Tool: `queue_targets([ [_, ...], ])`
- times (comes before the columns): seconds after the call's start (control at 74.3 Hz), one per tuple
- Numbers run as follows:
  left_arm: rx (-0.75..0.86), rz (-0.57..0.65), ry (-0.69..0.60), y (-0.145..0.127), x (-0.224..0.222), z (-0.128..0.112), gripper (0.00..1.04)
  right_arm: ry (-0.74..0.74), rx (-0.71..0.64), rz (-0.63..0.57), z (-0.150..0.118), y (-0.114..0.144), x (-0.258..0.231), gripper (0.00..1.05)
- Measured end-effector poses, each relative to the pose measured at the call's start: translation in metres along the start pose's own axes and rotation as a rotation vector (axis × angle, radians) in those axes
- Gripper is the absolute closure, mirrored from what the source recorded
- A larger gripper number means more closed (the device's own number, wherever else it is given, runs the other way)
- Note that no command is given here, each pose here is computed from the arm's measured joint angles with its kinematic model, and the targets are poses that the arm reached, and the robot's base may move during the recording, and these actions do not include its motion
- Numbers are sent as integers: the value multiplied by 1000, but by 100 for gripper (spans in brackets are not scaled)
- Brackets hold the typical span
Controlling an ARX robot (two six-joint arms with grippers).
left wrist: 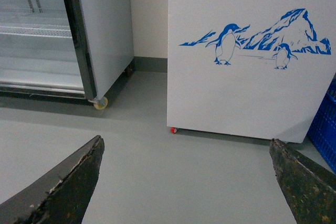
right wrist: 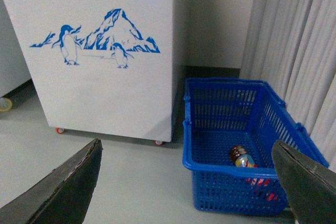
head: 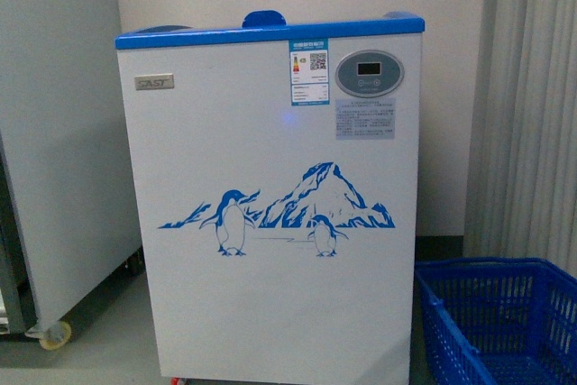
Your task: Put drink in fridge
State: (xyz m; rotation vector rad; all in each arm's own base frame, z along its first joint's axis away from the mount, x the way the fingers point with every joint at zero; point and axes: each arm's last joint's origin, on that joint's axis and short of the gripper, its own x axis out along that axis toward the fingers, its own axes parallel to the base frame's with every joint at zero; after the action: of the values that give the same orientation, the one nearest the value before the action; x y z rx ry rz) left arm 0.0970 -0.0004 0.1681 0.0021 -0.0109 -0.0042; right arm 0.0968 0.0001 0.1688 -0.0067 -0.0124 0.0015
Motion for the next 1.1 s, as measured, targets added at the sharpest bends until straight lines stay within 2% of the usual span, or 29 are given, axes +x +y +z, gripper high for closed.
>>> queue_targets([
  [1.077,0,0,0,0,0,0,8,1,0,-1,0,0,0,8],
  [1.104,0,0,0,0,0,0,8,39,9,-31,-2,0,1,8],
])
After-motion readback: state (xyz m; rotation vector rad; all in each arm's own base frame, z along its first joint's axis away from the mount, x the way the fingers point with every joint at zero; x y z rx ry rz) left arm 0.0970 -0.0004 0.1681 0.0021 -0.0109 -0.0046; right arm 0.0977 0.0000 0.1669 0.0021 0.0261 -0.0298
